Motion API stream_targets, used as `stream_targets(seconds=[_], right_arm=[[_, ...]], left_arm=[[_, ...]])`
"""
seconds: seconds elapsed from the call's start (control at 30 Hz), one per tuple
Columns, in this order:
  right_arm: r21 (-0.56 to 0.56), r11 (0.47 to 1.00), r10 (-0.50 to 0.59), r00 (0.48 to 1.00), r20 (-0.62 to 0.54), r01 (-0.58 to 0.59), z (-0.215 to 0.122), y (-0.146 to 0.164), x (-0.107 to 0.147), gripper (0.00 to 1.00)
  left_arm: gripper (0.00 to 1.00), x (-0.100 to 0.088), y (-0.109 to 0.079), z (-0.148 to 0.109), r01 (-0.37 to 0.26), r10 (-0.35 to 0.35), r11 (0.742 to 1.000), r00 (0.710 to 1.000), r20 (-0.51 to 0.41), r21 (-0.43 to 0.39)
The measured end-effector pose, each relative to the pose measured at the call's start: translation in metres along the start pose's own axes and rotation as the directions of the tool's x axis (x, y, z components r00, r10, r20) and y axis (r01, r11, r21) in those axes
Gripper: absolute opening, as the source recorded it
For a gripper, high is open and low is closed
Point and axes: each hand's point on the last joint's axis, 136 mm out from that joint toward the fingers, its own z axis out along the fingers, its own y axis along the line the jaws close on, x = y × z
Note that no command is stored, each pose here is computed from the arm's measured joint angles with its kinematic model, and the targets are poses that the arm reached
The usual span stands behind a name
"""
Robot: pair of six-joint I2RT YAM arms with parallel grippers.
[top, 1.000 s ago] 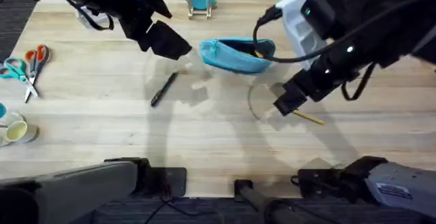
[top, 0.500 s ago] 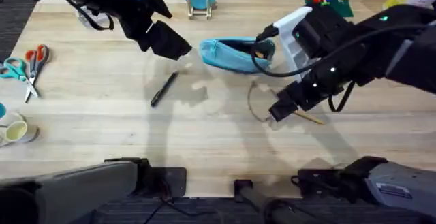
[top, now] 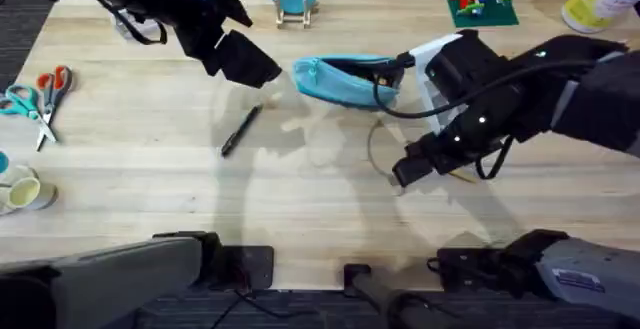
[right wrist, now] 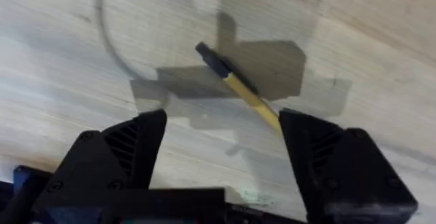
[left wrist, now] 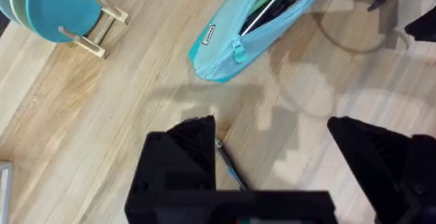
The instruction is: Unzip the bag, pick up the pens from the table one at a time and place them inside, then zip the bag closed.
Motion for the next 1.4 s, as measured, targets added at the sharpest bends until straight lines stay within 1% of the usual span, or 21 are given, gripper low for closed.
stream_targets(seconds=[0.13,0.3,0.37,0.4,0.47,0.57,0.6,0.63,0.67,0.7,0.77,0.8,1.2,1.3,1.4], right_arm=[[-0.005,1.000,0.027,0.999,-0.025,-0.027,0.006,0.001,0.001,0.997],[0.004,0.999,0.044,0.994,-0.105,-0.044,0.022,0.001,0.010,0.998],[0.006,0.999,0.047,0.993,-0.112,-0.047,0.022,0.001,0.008,0.997],[0.007,0.999,0.050,0.992,-0.115,-0.049,0.023,0.001,0.008,0.993],[0.007,0.999,0.051,0.991,-0.120,-0.050,0.023,0.001,0.008,0.951],[0.004,0.999,0.052,0.991,-0.122,-0.052,0.023,0.002,0.007,0.814],[0.004,0.999,0.055,0.991,-0.121,-0.055,0.023,0.002,0.007,0.733],[0.002,0.999,0.053,0.991,-0.121,-0.053,0.023,0.002,0.007,0.626],[0.002,0.999,0.054,0.991,-0.121,-0.054,0.023,0.002,0.007,0.491],[-0.004,0.998,0.054,0.991,-0.122,-0.055,0.023,0.003,0.007,0.332],[-0.024,0.998,0.054,0.991,-0.125,-0.058,0.023,0.007,0.008,0.085],[-0.028,0.998,0.055,0.990,-0.127,-0.059,0.022,0.008,0.008,0.050],[-0.026,0.998,0.054,0.988,-0.143,-0.058,0.020,0.008,0.007,0.033],[-0.004,0.999,0.053,0.991,-0.122,-0.054,0.013,0.005,-0.001,0.033],[0.039,0.999,0.041,0.995,-0.094,-0.038,-0.001,-0.003,-0.013,0.033]], left_arm=[[0.996,0.000,0.000,0.000,0.000,0.000,1.000,1.000,0.000,0.000],[0.995,0.000,0.000,0.000,0.000,0.000,1.000,1.000,0.000,0.000],[0.995,0.000,0.000,0.000,0.000,0.000,1.000,1.000,0.000,0.000],[0.995,0.000,0.000,0.000,0.000,0.000,1.000,1.000,0.000,0.000],[0.995,0.000,0.000,0.000,0.000,0.000,1.000,1.000,0.000,0.000],[0.995,0.000,0.000,0.000,0.000,0.000,1.000,1.000,0.000,0.000],[0.995,0.000,0.000,0.000,0.000,0.000,1.000,1.000,0.000,0.000],[0.995,0.000,0.000,0.000,0.000,0.000,1.000,1.000,0.000,0.000],[0.995,0.000,0.000,0.000,0.000,0.000,1.000,1.000,0.000,0.000],[0.995,0.000,0.000,0.000,0.000,0.000,1.000,1.000,0.000,0.000],[0.995,0.000,0.000,0.000,0.000,0.000,1.000,1.000,0.000,0.000],[0.995,0.000,0.000,0.000,0.000,0.000,1.000,1.000,0.000,0.000],[0.995,0.000,0.000,0.000,0.000,0.000,1.000,1.000,0.000,0.000],[0.995,0.000,0.000,0.000,0.000,0.000,1.000,1.000,0.000,0.000],[0.995,0.000,0.000,0.000,0.000,0.000,1.000,1.000,0.000,0.000]])
